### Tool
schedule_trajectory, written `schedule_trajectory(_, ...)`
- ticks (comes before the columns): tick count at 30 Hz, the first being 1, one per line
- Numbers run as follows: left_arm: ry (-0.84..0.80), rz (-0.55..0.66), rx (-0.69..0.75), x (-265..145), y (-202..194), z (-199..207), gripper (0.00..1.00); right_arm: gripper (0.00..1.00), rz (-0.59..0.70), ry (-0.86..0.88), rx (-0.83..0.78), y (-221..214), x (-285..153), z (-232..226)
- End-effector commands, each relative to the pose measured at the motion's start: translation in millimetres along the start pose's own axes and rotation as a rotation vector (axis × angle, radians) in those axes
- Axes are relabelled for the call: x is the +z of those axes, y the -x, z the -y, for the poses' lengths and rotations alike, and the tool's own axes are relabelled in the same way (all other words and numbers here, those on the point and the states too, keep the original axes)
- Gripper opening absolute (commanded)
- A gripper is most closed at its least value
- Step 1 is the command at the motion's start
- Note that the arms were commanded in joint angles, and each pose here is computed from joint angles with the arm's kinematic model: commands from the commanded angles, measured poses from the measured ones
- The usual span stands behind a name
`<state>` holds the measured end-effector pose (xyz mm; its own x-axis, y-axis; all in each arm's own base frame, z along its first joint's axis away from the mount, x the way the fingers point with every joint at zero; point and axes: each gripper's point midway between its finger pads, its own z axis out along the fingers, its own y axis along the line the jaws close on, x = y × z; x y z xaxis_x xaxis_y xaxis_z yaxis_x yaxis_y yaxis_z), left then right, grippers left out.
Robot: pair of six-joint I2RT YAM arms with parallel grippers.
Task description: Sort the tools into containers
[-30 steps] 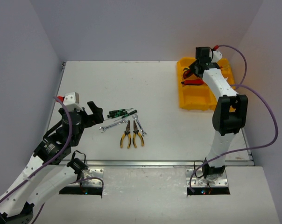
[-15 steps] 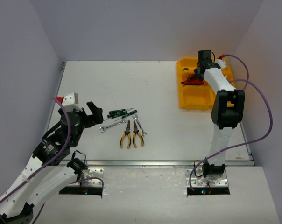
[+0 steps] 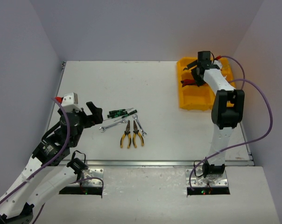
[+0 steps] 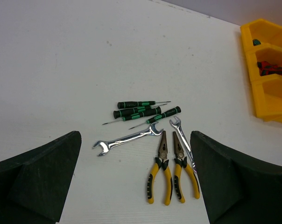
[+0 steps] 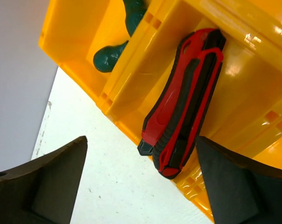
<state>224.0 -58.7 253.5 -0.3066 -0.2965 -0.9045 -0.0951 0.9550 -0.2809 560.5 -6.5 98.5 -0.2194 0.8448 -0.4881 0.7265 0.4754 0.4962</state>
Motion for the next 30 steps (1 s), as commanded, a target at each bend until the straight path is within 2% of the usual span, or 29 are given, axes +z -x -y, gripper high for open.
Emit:
schedule_trajectory(1, -0.019, 0.041, -0.011, 0, 11, 4, 1.00, 0.99, 0.108, 0.133, 0.013, 43, -51, -40)
schedule_trajectory(4, -0.020, 0.041, -0.012, 0, 11, 4, 1.00, 0.99, 0.115, 0.162, -0.023, 48, -62, -47)
schedule_trajectory(7, -0.017, 0.039, -0.010, 0, 10, 4, 1.00, 0.99, 0.077, 0.223, -0.132, 45, -78, -60)
schedule_trajectory(11, 0.011, 0.043, -0.011, 1, 11, 0, 1.00, 0.99, 0.048, 0.255, -0.505, 8, -114, -73)
schedule_trajectory(13, 0.034, 0.044, -0.015, 2, 11, -3, 1.00, 0.99, 0.035, 0.268, -0.695, -25, -133, -69)
schedule_trajectory(15, 0.058, 0.039, -0.014, 5, 10, -6, 1.00, 0.99, -0.063, 0.343, -0.852, -76, -143, -58)
schedule_trajectory(17, 0.068, 0.027, -0.008, 7, 7, -7, 1.00, 0.99, -0.114, 0.415, -0.918, -111, -168, -50)
schedule_trajectory(19, 0.075, 0.017, -0.001, 10, 5, -6, 1.00, 0.99, -0.209, 0.431, -1.000, -154, -171, -17)
schedule_trajectory(22, 0.088, 0.000, 0.011, 14, 2, -6, 1.00, 0.99, -0.273, 0.437, -1.103, -197, -183, 4)
schedule_trajectory(26, 0.101, -0.014, 0.021, 18, -2, -7, 1.00, 0.92, -0.348, 0.421, -1.255, -258, -199, 27)
schedule_trajectory(30, 0.107, -0.014, 0.021, 18, -2, -8, 1.00, 0.76, -0.426, 0.430, -1.253, -292, -218, 44)
